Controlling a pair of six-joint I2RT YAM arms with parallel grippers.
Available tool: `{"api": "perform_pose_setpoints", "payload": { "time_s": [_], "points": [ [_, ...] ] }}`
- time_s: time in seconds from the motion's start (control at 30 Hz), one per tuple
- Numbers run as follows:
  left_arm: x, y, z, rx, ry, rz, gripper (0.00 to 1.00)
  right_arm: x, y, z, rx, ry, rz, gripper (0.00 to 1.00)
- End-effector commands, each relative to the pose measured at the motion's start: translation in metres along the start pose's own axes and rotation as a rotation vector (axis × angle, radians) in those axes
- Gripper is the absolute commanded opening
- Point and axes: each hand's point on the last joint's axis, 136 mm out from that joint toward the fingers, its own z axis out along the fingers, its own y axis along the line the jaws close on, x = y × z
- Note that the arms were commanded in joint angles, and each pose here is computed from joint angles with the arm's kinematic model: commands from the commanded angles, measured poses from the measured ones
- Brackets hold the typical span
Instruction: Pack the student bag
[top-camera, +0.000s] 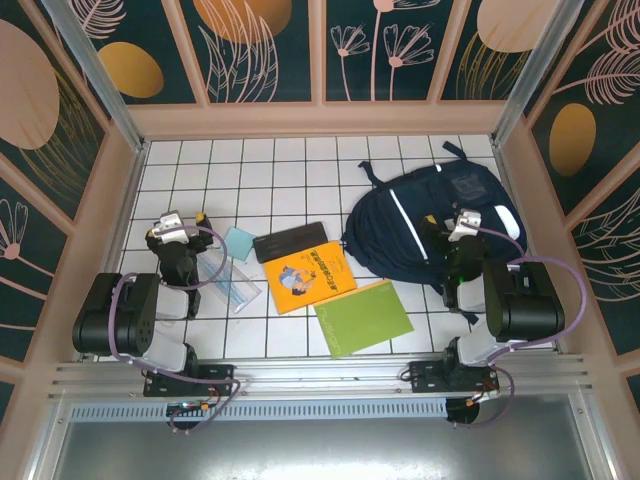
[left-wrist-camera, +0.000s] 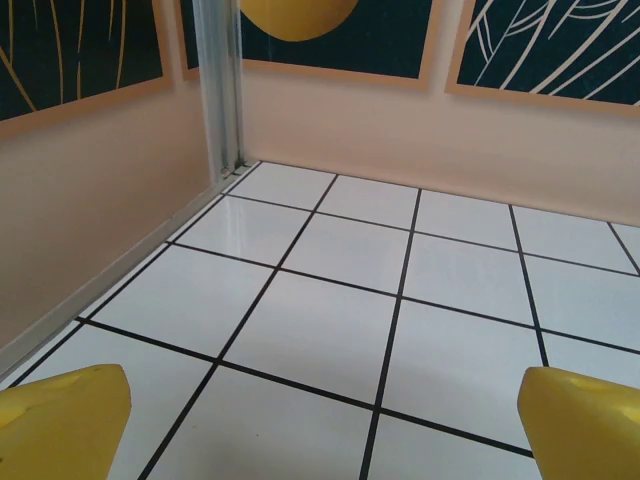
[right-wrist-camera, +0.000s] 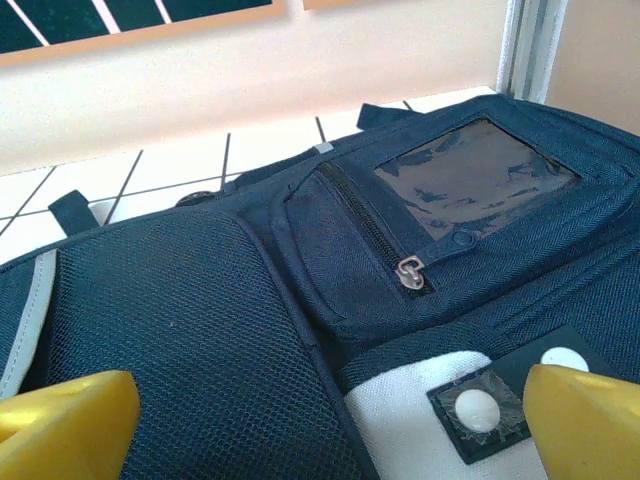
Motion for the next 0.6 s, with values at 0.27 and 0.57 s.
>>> {"api": "perform_pose_setpoints", "payload": {
  "time_s": [0.27,0.57],
  "points": [
    [-0.0089,-0.0030,0.0032,0.003,-0.030,-0.002,0.99,-0.0176,0.0015,0.0032,-0.008,-0.056,-0.009,0.99],
    [-0.0095,-0.0031,0.0023,0.005,-0.034,-0.002,0.99,-0.0176,0.0087,0.0050,-0.060,-0.047,-0.013,0.99]
  ]
}}
